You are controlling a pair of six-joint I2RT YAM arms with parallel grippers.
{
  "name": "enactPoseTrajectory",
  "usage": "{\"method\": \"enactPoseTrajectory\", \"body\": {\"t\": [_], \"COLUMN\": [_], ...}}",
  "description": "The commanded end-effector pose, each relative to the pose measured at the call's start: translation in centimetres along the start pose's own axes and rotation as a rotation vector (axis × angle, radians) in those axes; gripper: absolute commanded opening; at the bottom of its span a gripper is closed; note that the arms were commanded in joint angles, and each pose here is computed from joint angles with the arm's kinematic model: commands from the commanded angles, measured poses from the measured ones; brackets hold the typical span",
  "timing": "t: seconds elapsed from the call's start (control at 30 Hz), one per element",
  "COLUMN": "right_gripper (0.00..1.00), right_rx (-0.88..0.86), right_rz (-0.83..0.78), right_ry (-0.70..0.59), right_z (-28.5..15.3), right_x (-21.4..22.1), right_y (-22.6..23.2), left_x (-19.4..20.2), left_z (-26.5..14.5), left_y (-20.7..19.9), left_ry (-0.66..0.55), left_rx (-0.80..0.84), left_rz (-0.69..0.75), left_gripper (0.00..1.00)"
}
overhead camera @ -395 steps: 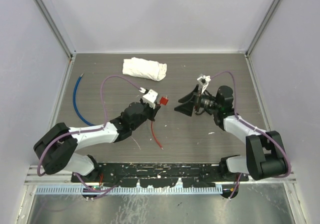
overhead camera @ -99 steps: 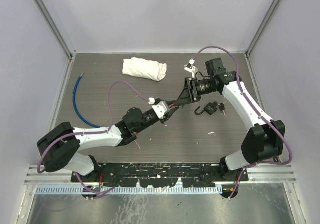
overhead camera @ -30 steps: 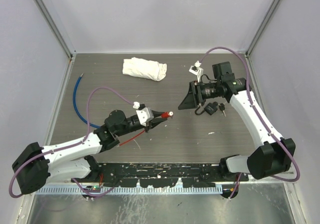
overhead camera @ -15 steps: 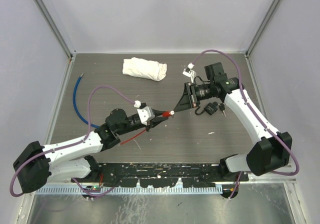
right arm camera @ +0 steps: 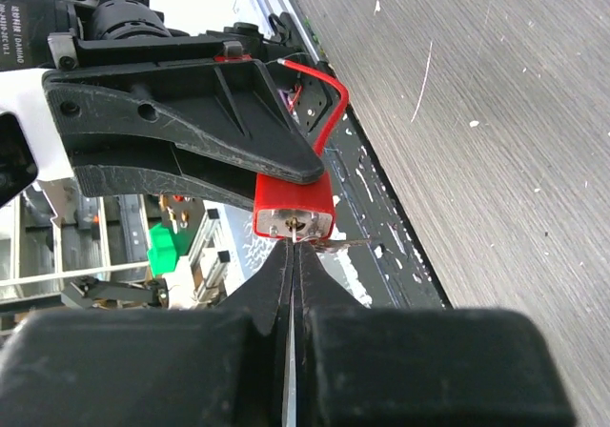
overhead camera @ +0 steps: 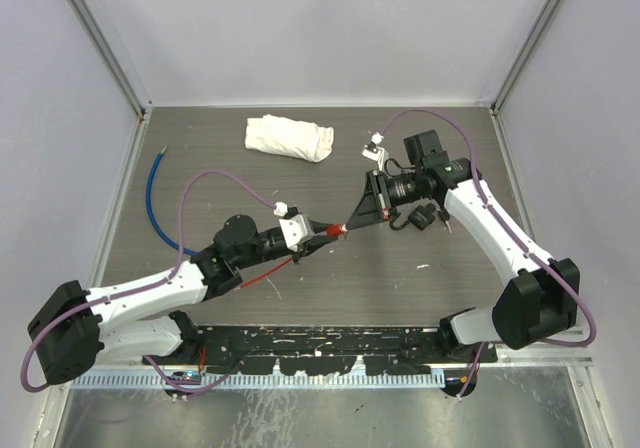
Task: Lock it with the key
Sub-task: Adjust the lock.
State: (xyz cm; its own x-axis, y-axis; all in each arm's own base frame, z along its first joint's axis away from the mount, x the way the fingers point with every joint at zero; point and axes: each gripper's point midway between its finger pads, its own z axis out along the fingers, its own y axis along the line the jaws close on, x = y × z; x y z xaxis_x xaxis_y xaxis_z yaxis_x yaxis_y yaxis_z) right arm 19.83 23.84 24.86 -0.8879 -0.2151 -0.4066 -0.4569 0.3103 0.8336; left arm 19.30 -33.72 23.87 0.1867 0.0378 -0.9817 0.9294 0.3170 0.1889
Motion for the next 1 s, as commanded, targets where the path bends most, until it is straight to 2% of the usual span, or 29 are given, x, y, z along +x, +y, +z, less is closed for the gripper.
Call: {"method": "enactPoseTrajectory", "body": {"t": [0.0,0.23,0.4,0.47,0.5,0.63,0.97], "right_gripper": [0.01,0.01,0.14,0.16,0.16,0.04,0.01], "right_rx": [-0.039,-0.147,-0.159,-0.162,-0.164,-0.164,-0.22], "right_rz": [0.078,0.258,0.229,0.23,0.239,0.294,0.431], "right_ry": [0.021,0.044,0.034,0.031,0.032,0.036,0.07], "right_z": [0.5,0.8,0.5,0.5,0.5,0.7,1.1], "right_x": [0.2,0.5,-0.1,-0.2,-0.1,0.4,0.9], "right_y": [0.1,0.2,0.9,0.9,0.8,0.2,-0.2], "left_x": [-3.4,-1.6,-1.0,-0.8,-0.8,-0.8,-0.4], "left_z": [0.5,0.1,0.1,0.2,0.2,0.3,-0.2], "left_y": [1.2,2.2,2.1,2.0,2.1,2.1,2.9], "left_ry": [-0.062,0.04,0.055,0.06,0.06,0.066,0.153], "left_rx": [-0.018,-0.046,-0.039,-0.035,-0.035,-0.032,-0.028], "left_rz": [0.091,0.181,0.18,0.179,0.177,0.189,0.285], "left_gripper": [0.0,0.0,0.0,0.0,0.0,0.0,0.0]}}
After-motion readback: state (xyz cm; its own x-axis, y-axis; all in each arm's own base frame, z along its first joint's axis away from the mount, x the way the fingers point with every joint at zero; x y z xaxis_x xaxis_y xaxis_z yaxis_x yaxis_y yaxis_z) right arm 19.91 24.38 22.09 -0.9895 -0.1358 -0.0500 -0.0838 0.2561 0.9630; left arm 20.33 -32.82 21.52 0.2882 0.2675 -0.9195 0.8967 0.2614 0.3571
